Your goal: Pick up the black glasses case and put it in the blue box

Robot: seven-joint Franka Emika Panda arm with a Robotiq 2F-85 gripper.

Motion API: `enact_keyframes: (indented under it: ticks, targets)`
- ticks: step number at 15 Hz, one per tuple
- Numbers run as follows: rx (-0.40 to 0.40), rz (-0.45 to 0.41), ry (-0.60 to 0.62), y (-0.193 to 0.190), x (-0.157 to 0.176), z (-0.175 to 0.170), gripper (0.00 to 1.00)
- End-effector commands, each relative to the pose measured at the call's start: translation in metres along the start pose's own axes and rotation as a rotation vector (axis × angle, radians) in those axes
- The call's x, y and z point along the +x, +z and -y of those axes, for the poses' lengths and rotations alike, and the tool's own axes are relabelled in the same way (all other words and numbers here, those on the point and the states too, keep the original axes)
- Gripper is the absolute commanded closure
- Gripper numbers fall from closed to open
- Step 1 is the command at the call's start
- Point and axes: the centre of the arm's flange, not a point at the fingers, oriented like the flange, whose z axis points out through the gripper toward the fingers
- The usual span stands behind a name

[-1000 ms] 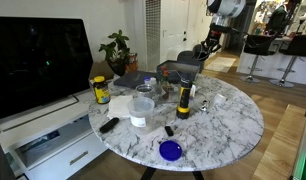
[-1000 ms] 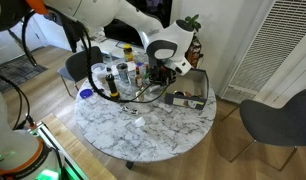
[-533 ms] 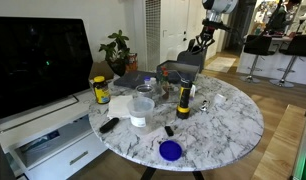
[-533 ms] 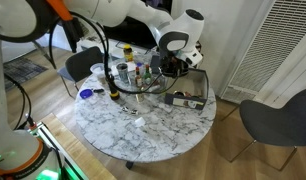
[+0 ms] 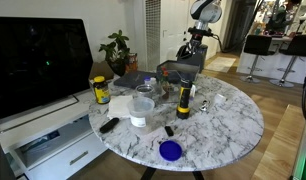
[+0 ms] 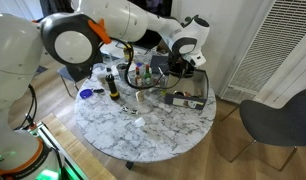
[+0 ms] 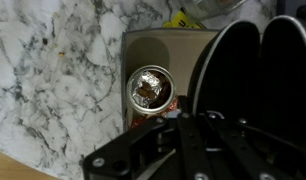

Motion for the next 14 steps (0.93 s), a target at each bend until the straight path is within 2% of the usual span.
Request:
enact_keyframes:
  ticks: [1,7,14]
  targets:
    - [0.013,0.081,0.079,0.029,0.057,0.049,0.99]
    - [0.006,0.055,0.225,0.079,0.081,0.061,0.99]
    - [-0.026,0.03,0.327,0.133,0.087,0.072,0.99]
